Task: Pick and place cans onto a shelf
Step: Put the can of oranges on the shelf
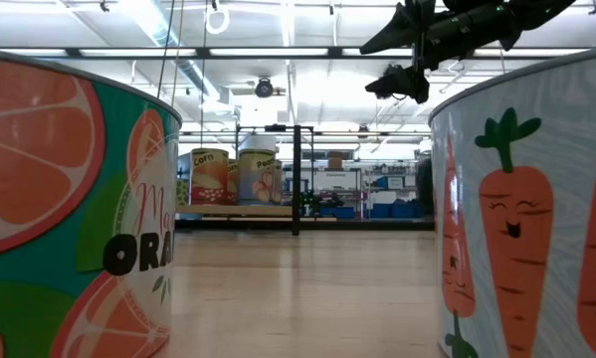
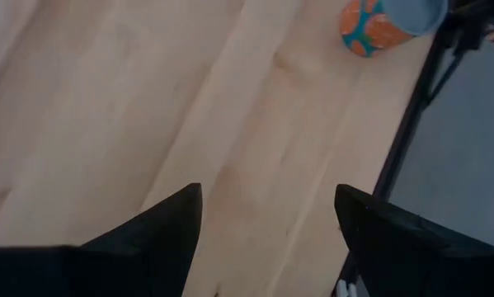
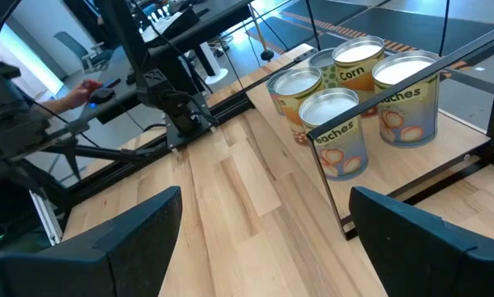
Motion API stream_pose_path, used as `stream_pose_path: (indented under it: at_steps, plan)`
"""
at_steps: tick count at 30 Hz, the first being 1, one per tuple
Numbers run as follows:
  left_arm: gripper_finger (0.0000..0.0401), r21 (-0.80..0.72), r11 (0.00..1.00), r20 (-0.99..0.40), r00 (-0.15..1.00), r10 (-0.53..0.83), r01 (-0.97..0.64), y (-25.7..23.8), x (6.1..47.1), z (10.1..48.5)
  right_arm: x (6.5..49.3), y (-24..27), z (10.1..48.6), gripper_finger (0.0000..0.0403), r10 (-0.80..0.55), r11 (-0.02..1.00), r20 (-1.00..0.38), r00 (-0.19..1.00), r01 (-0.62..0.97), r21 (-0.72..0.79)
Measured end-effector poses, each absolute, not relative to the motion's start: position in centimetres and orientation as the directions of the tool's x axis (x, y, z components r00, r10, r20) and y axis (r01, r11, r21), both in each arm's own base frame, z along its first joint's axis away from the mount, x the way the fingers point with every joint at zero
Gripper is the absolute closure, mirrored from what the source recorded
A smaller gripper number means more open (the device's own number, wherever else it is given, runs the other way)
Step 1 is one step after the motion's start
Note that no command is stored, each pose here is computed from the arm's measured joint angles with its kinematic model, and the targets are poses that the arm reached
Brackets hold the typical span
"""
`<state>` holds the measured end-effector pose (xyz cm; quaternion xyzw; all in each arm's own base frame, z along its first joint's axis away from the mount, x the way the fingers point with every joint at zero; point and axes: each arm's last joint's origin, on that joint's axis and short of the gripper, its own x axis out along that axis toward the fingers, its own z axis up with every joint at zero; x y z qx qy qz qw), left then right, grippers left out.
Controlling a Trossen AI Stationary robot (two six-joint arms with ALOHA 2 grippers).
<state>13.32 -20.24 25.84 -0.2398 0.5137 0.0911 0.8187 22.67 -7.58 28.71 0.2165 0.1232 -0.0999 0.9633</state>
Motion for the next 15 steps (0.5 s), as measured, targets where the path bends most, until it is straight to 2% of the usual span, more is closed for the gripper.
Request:
stream_pose_path:
  at_steps: [15]
  plan:
    - [0.0119,-0.26,0.906,-0.869,0.49,-0.069,-0.334,-20.7,15.8,24.6,22.7,-7.6,28.7,0.0046,-0.139,0.886,-0.28,0.95,0.246,0.392]
